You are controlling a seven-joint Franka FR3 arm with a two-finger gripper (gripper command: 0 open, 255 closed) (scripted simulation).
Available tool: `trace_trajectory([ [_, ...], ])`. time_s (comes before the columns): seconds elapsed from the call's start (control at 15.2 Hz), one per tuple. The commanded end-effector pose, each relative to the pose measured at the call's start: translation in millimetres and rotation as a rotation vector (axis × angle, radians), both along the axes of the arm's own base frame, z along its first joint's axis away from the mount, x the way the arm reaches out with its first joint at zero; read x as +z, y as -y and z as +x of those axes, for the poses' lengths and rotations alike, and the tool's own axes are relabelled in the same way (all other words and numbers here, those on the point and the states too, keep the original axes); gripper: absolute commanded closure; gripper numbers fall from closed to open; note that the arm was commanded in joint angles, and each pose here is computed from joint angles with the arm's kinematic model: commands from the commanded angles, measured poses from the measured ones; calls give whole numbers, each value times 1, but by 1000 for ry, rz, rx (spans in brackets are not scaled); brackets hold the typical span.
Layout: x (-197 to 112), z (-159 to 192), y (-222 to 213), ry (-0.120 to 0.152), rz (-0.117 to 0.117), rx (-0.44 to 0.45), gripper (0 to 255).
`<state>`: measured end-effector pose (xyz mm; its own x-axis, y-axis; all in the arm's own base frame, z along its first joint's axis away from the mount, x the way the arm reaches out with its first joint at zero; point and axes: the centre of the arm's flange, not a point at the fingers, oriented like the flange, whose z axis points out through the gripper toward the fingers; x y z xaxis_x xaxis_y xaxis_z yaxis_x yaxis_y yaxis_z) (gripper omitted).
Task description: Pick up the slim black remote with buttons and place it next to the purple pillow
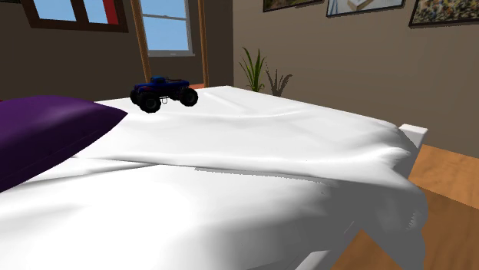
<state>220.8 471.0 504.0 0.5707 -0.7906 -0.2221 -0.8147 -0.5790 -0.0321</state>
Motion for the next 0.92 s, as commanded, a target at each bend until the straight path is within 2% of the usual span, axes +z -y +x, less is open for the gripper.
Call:
trace_trajectory([
  [0.0, -10, -3, -3, -1, 2, 3, 255],
  [0.86, -78, -3, -3, -1, 2, 3, 255],
])
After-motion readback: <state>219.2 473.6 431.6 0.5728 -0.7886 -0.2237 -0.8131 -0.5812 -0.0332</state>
